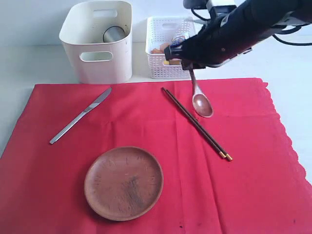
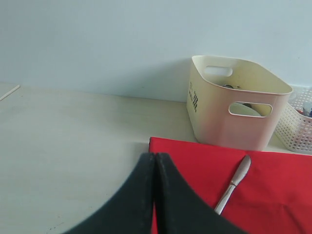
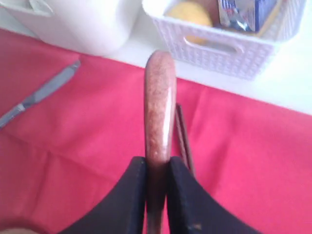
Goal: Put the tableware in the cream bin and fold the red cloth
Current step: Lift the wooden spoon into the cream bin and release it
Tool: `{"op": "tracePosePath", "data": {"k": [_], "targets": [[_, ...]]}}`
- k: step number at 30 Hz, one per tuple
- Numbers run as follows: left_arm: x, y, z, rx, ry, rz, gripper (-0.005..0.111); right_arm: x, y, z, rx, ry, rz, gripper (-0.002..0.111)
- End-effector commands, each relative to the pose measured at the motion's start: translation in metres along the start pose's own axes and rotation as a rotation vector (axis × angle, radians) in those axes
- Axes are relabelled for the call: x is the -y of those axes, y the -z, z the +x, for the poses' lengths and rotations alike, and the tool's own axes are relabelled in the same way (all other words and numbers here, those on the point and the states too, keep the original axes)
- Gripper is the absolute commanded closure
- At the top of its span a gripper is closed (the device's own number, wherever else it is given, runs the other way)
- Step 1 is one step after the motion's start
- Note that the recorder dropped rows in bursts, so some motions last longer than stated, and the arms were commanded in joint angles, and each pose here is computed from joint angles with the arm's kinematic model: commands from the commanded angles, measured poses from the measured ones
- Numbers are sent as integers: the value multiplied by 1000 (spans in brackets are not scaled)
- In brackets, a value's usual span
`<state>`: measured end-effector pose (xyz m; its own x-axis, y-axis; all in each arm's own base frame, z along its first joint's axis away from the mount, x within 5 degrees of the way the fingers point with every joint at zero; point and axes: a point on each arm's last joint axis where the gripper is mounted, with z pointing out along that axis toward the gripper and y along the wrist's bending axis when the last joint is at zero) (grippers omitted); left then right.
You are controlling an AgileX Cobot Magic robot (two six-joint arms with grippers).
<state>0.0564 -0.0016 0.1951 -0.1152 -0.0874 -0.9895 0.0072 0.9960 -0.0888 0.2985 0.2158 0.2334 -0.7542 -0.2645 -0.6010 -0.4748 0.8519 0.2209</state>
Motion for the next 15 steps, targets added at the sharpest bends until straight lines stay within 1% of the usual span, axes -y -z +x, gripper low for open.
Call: {"op": "tracePosePath", "data": {"k": [1,6,8,10,15], "targets": [[0,1,0,6,8,1,104,-10,-5,-22,95,5,-94,108],[0,1,0,6,8,1,104,-20,-35,-46,149,32,-205,108],[0,1,0,6,8,1,104,-24,-48,-59,176,-17,-253,108],[0,1,0,6,8,1,104,-30,-58,-74,187,-28,-309,108],[0,1,0,6,8,1,104,-38,-68,-100,233,-3,-355,108]]}}
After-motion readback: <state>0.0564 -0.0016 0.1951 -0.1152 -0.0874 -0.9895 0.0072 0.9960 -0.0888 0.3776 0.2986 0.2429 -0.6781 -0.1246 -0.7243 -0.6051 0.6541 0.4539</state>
